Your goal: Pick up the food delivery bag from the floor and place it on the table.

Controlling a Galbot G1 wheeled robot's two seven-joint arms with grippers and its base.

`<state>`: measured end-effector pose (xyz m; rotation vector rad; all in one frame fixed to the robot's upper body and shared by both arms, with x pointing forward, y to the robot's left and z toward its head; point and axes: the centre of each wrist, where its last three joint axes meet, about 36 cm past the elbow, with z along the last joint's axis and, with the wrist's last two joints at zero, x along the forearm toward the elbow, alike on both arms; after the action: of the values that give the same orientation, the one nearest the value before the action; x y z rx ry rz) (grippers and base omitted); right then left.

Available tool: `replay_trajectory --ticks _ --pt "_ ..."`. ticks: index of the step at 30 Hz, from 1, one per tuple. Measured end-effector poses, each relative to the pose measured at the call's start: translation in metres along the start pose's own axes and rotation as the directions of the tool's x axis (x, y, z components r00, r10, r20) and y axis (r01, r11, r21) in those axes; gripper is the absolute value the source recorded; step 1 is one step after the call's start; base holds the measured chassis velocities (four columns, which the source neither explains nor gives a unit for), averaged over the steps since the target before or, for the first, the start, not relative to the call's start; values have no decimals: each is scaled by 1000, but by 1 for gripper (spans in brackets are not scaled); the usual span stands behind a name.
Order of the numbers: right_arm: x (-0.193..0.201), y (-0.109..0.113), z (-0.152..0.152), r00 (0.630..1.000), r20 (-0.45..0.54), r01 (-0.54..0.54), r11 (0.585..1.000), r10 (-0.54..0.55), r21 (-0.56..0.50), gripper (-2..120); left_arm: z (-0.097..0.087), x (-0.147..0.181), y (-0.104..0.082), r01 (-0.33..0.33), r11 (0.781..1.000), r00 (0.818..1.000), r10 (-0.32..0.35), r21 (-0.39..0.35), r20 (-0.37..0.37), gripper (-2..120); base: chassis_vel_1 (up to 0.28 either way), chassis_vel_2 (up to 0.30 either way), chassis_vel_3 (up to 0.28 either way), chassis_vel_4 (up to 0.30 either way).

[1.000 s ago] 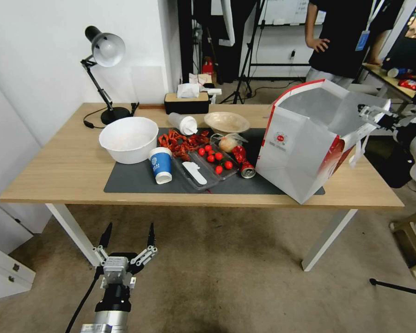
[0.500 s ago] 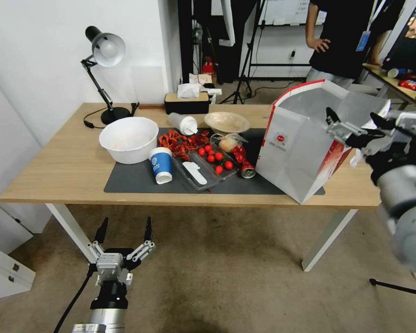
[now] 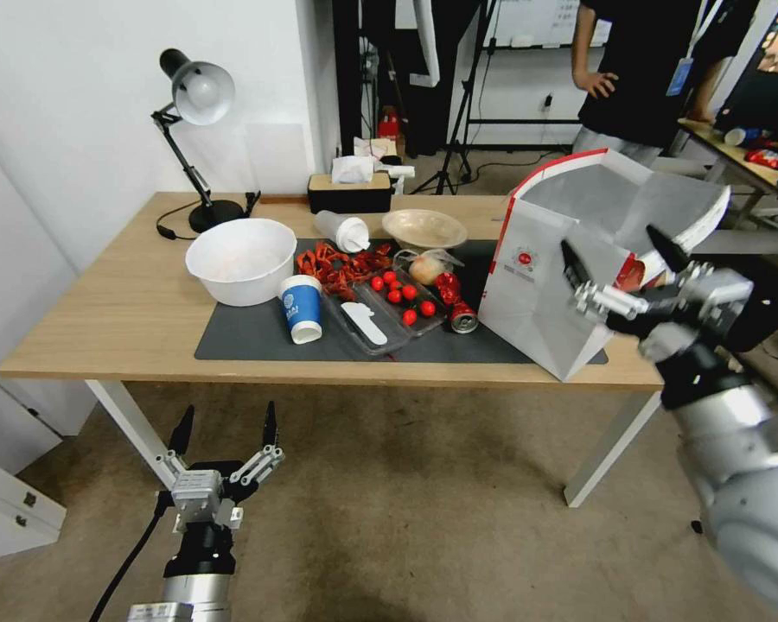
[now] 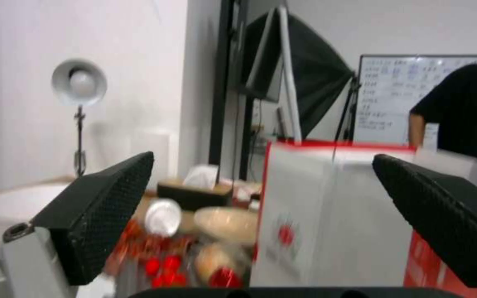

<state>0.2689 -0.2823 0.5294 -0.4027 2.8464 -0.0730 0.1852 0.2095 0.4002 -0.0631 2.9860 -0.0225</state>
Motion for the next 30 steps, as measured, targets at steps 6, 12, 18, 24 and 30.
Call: replay_trajectory --ticks 6,12,18,24,30 --pt "38 14 38 997 -62 -49 999 48 -18 100 5 3 0 -16 1000 1000 16 5 -5 100 0 0 0 0" --pt "72 21 77 995 -52 -84 996 84 -13 100 10 4 0 -35 999 999 35 27 -10 100 0 0 0 0" --pt "105 42 110 986 -73 -155 985 149 -75 100 14 2 1 -58 997 998 58 50 -10 100 0 0 0 0" --pt "115 46 124 983 -89 -171 981 162 -92 100 18 0 2 -73 995 997 74 64 -11 100 0 0 0 0" --pt "116 45 129 981 -99 -178 979 168 -99 100 26 1 3 -69 996 997 71 61 -24 100 0 0 0 0"
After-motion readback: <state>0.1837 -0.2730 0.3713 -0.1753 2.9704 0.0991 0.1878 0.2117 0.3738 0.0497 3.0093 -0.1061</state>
